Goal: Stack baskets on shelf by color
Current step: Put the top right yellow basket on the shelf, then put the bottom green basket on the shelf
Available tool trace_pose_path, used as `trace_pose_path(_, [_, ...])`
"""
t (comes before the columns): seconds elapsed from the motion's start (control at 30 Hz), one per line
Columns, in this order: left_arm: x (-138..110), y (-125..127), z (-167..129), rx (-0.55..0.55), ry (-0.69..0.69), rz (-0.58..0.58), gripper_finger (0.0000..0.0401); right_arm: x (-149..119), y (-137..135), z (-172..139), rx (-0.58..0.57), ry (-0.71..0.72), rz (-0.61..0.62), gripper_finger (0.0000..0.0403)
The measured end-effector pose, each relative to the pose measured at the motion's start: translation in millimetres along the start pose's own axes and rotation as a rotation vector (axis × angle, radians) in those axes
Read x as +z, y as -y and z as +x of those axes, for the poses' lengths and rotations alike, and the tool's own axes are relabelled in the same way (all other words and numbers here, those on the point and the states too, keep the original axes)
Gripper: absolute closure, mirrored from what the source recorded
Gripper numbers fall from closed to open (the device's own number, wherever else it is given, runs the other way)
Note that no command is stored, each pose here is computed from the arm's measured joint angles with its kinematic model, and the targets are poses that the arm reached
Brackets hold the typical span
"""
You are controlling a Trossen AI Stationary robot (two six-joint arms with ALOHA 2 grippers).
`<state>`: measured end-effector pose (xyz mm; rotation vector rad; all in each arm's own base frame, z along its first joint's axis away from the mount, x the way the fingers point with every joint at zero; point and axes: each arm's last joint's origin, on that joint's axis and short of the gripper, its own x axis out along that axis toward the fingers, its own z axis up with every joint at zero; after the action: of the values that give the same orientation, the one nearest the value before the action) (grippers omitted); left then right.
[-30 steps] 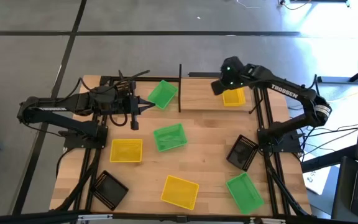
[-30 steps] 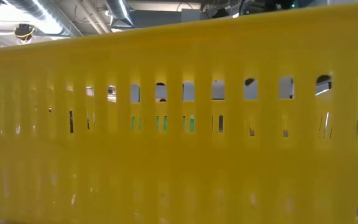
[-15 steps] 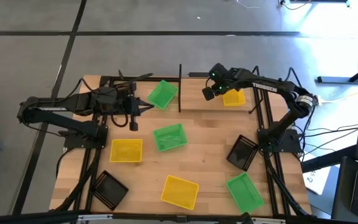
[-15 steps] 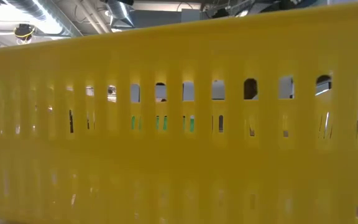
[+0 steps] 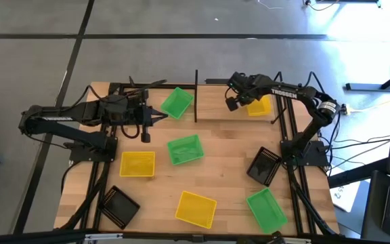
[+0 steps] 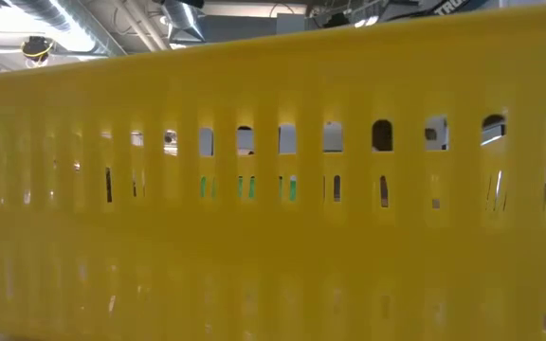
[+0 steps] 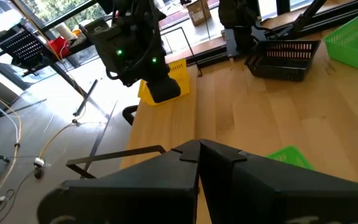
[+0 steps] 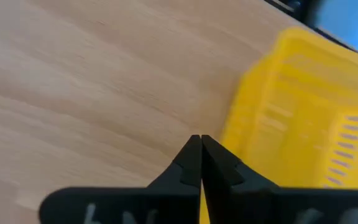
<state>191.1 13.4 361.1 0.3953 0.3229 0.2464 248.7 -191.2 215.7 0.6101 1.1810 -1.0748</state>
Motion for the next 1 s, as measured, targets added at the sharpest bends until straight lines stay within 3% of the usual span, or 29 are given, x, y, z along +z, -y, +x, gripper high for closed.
trace_pose_path(0.2, [0.0,0.0,0.0,0.000,0.000,0.000,0.0401,-1.5,8.1,1.0,-0.093,-0.012,-0.001,0.0401])
trace_pose_path(0.5, [0.0,0.0,0.0,0.000,0.000,-0.004,0.0401,0.8,12.5,-0.5,-0.118,0.012,0.001,0.0402])
trace_pose_path(0.63, [0.1,0.0,0.0,0.000,0.001,-0.117,0.0401,-1.9,4.9,-21.1,-0.037,0.092,-0.051,0.0402])
trace_pose_path(0.73, [0.3,-0.1,0.0,0.001,0.003,-0.249,0.0401,-6.6,-0.6,-47.9,0.096,0.175,-0.081,0.0402])
trace_pose_path(1.0, [0.7,0.7,-0.3,-0.008,0.006,-0.380,0.0401,-44.5,-2.9,-127.1,0.342,0.377,-0.177,0.0402])
